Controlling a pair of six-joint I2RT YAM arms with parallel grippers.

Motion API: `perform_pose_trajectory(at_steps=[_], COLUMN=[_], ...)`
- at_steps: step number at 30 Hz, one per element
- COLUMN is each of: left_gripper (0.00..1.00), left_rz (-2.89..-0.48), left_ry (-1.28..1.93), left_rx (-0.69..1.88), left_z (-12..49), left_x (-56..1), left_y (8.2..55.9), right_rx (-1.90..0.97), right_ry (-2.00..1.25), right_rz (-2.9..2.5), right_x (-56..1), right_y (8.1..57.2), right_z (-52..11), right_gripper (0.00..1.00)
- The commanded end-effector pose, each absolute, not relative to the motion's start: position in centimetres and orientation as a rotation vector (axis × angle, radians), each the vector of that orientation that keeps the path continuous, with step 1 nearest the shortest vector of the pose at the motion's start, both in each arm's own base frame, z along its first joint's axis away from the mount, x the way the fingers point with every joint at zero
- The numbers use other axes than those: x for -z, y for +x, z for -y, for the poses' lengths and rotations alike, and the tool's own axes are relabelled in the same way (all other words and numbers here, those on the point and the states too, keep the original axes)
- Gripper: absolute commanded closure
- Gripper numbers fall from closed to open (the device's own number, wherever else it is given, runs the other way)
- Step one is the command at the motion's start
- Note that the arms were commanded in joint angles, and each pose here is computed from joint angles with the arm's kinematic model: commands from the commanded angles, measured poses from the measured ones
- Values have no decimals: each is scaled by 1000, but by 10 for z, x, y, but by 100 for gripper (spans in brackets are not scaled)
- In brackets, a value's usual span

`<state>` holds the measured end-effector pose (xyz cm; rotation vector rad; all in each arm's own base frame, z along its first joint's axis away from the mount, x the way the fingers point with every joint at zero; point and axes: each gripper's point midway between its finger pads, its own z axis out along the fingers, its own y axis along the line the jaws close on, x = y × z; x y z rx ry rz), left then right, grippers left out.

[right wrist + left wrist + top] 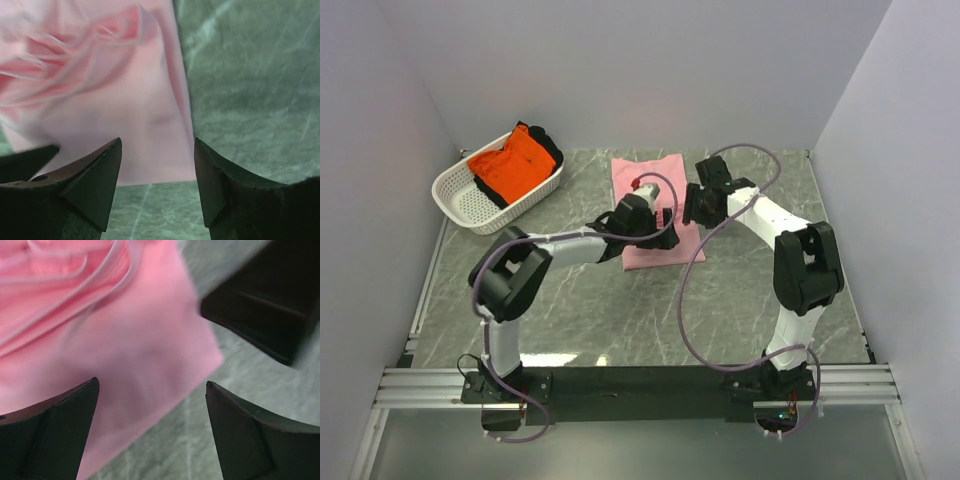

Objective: Fold and stack the t-shirts
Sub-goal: Fold the tshirt

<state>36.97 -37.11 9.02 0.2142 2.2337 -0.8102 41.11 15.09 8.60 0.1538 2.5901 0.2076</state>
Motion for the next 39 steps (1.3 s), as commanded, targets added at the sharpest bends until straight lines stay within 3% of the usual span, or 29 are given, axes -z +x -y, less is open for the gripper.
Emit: perform_pose_trajectory(at_steps=[1,5,13,25,39], left_gripper=[7,7,11,11,11], left_rz=[-2199,-2228,-2303,-2303,-2331], left_ry=[223,248,348,431,454], left_rx=[861,814,772,726,688], left_z=[386,381,350,328,316], left_x=[-88,-65,-18,-10,-1], left_y=[378,373,317,272,244], right_rx=[-260,-249,-276,-456,-284], right_ry=[174,175,101,-105,-54], right_rz=[-2502,-2506,-2523,-2642,-2680], right_x=[-112,-112,-117,-82,-55], right_y=[412,404,393,365,409], right_z=[-154,-151,-165,-249,-266], right_gripper=[34,34,34,33,34])
